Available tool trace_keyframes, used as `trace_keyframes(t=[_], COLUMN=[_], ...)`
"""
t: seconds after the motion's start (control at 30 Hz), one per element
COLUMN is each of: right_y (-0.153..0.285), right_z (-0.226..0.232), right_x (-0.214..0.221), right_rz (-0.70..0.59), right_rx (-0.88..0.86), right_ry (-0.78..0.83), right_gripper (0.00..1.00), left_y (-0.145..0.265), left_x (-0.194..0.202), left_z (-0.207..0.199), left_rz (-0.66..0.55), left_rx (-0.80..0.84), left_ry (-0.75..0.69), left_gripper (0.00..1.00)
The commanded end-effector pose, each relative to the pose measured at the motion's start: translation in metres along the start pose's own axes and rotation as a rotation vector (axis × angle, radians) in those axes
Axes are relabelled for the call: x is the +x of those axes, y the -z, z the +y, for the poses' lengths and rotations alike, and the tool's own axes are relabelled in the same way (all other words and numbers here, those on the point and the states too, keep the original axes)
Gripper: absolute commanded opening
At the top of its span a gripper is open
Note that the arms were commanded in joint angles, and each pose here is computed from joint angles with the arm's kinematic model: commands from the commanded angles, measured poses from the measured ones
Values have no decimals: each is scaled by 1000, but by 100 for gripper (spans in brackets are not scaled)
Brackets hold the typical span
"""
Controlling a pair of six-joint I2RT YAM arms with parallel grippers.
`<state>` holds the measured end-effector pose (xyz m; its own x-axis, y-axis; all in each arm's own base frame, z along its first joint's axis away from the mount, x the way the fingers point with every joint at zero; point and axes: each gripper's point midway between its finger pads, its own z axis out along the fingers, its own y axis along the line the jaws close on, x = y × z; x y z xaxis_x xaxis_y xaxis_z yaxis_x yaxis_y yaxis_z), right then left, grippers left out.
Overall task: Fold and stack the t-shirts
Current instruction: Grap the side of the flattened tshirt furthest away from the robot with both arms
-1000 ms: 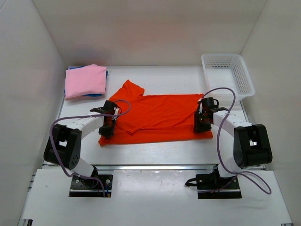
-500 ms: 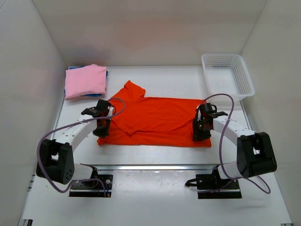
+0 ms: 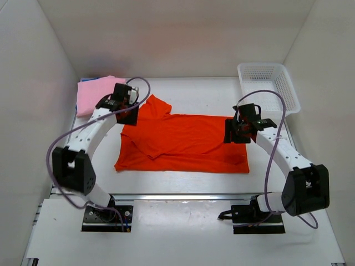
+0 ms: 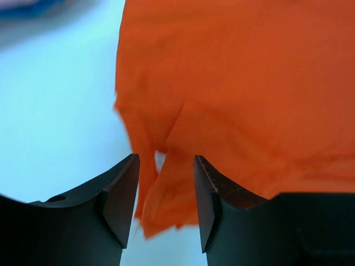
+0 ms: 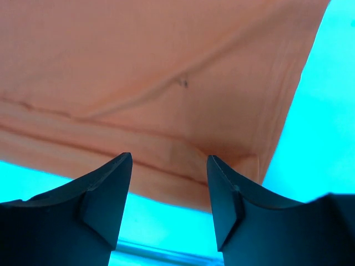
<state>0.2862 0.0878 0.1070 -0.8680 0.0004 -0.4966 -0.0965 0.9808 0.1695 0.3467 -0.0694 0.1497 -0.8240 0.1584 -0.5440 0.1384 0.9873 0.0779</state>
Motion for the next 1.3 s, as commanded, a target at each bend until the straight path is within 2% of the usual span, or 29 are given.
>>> trace_keyframes(t=[0.0, 0.23, 0.37, 0.5, 0.73, 0.8, 1.0, 1.07, 1.1, 1.17, 1.27], right_y=[-7, -26, -35, -41, -45, -43, -43, -46, -45, -49, -58], right_z=[11, 23, 25, 26, 24, 22, 22, 20, 19, 14, 0], right_x=[-37, -62, -60, -56, -57, -59, -60, -58, -58, -60, -65], right_rz=[-96, -141, -127, -117, -127, -134, -140, -128, -136, -137, -136], right_rx=[-11, -43, -54, -69, -79, -83, -94, -88, -86, -66, 6], right_ry=[-2, -21, -25, -32, -45, -46, -57, -55, -54, -47, -55], right_gripper=[54, 53, 53, 52, 51, 52, 51, 52, 51, 51, 51], left_y=[-26, -101, -133, -173, -210, -216, -224, -226, -223, -221, -212], left_x=[-64, -128, -146, -148, -140, -131, -124, -117, -113, -108, -99], left_z=[-12, -13, -10, -15, -29, -28, -28, -29, -29, -29, -29], left_rz=[-124, -179, -174, -126, -48, -7, 65, 89, 105, 122, 149], left_rx=[73, 71, 69, 83, 117, 135, 185, 204, 224, 255, 281], left_ry=[-1, -42, -28, -24, -26, -11, 42, 74, 91, 114, 126], left_gripper=[56, 59, 67, 81, 83, 75, 42, 24, 20, 0, 0])
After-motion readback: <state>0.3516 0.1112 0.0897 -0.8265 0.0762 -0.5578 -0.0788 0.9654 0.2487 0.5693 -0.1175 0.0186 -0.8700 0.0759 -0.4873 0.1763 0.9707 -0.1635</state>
